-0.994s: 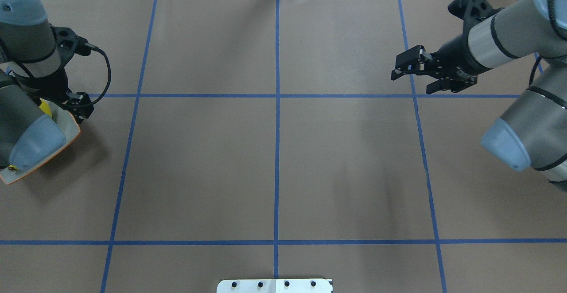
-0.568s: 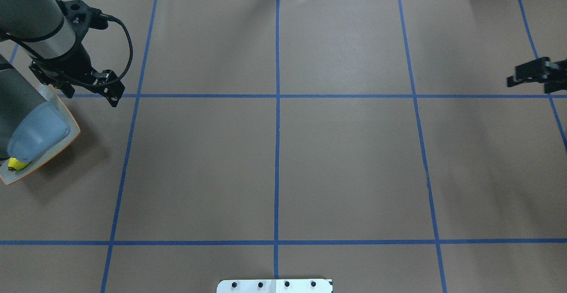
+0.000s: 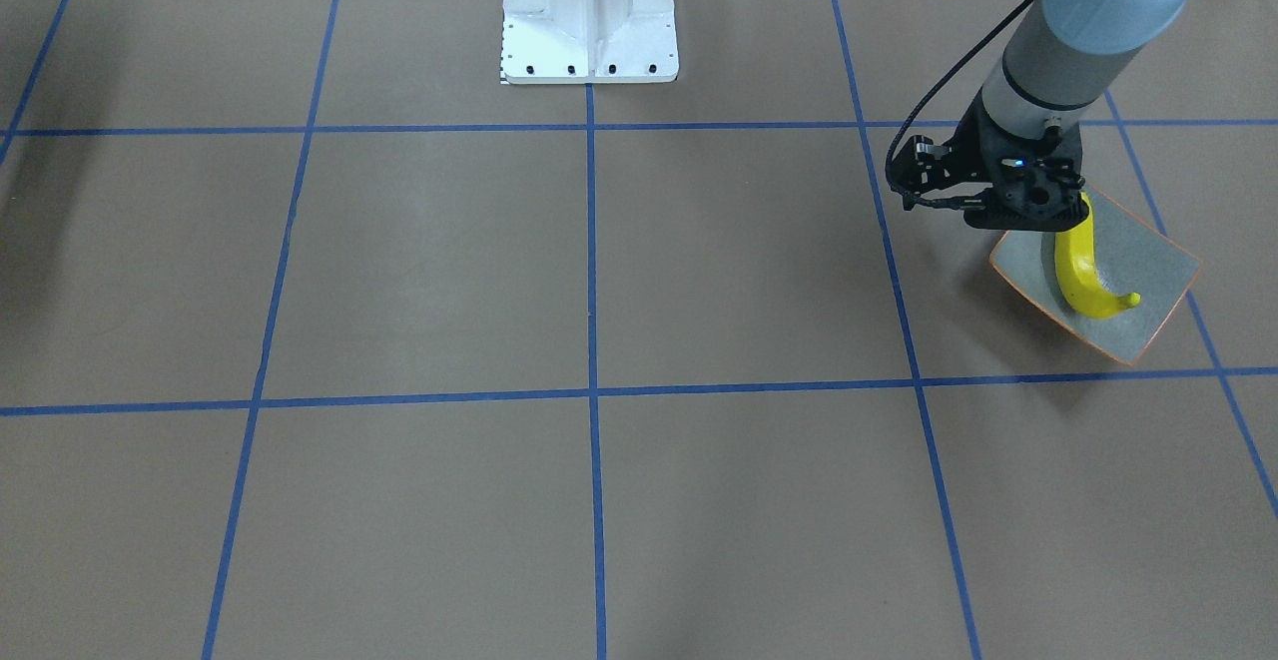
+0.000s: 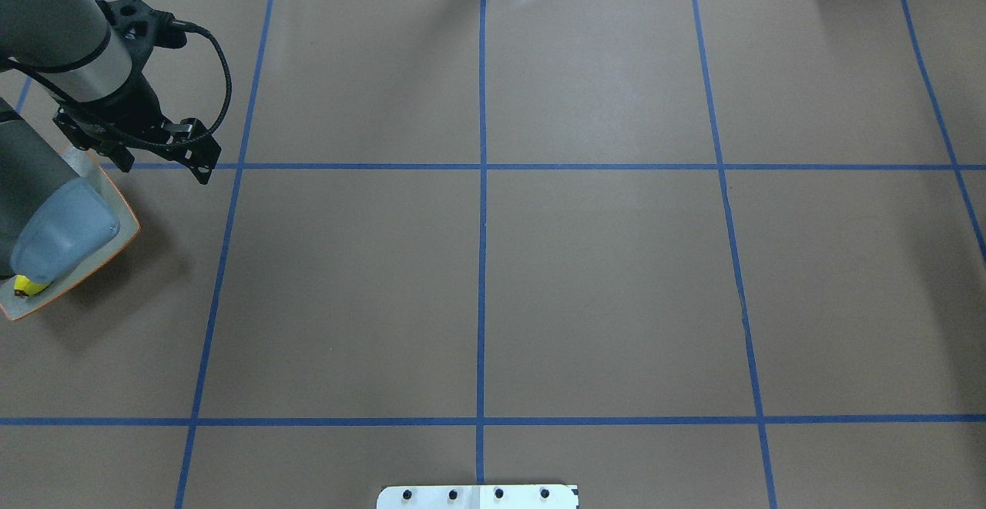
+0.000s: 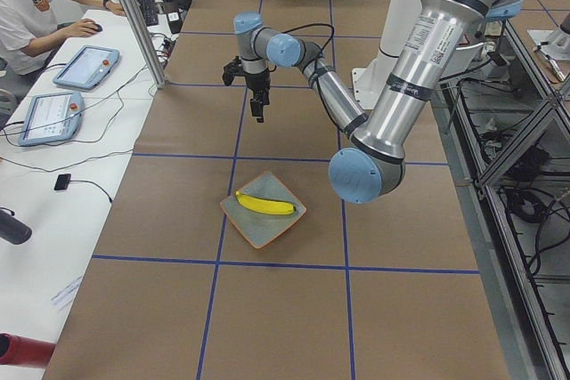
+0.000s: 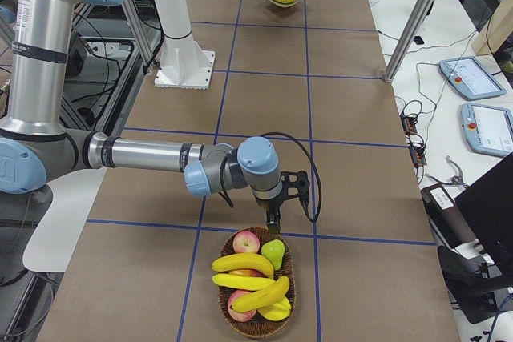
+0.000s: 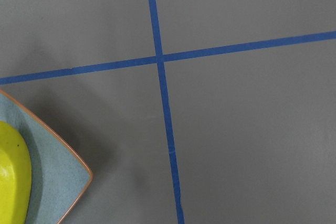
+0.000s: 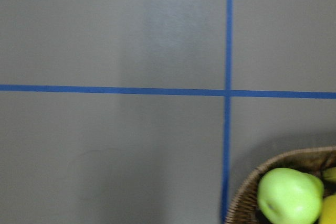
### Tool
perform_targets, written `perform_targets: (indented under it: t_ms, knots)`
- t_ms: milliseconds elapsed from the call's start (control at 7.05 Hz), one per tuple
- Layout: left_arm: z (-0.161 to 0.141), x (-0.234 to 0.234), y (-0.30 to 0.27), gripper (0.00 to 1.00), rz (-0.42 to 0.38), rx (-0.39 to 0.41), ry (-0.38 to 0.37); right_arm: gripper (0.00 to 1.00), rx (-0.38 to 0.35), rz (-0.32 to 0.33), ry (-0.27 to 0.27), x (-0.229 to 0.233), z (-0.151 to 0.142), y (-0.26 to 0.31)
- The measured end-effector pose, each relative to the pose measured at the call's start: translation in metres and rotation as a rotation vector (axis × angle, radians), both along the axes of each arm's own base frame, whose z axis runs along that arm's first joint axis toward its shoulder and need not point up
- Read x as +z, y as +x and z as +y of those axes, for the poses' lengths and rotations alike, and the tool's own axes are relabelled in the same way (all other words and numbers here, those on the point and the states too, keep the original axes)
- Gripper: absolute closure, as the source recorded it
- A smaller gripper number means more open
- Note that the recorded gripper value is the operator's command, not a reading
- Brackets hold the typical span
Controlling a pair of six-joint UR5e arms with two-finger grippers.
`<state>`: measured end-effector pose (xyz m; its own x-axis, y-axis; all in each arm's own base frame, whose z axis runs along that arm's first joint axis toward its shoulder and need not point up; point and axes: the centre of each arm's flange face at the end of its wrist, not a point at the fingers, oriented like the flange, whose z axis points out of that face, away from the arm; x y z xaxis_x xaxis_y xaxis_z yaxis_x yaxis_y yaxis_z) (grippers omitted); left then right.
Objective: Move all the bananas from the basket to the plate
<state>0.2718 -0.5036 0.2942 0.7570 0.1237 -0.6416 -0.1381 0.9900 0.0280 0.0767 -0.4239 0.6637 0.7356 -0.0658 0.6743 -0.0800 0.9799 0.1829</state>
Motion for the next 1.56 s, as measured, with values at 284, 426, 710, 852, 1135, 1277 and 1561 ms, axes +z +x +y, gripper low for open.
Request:
perform_targets:
  t_ms: [284, 426, 710, 852, 1135, 1277, 1561]
  knots:
    - [0.000, -0.001, 0.000, 0.00, 0.001, -0.012, -0.009, 0.06, -0.059, -0.007, 0.005, 0.084, -0.016, 0.050]
    - [0.001, -0.002, 0.000, 0.00, 0.002, -0.016, -0.011, 0.07, -0.079, -0.025, -0.007, 0.114, -0.020, 0.064]
    - [0.002, -0.004, 0.000, 0.00, 0.006, -0.023, -0.012, 0.08, -0.110, -0.063, -0.041, 0.156, -0.008, 0.068]
    - [0.003, -0.006, -0.001, 0.00, 0.008, -0.024, -0.011, 0.09, -0.118, -0.073, -0.051, 0.166, -0.003, 0.067]
    - [0.004, -0.008, -0.002, 0.00, 0.011, -0.026, -0.008, 0.15, -0.132, -0.077, -0.056, 0.175, 0.003, 0.066]
    - [0.004, -0.008, -0.002, 0.00, 0.011, -0.026, -0.008, 0.18, -0.137, -0.077, -0.058, 0.178, 0.005, 0.065]
    - [0.004, -0.007, -0.002, 0.00, 0.010, -0.026, -0.009, 0.46, -0.141, -0.078, -0.065, 0.184, 0.008, 0.065]
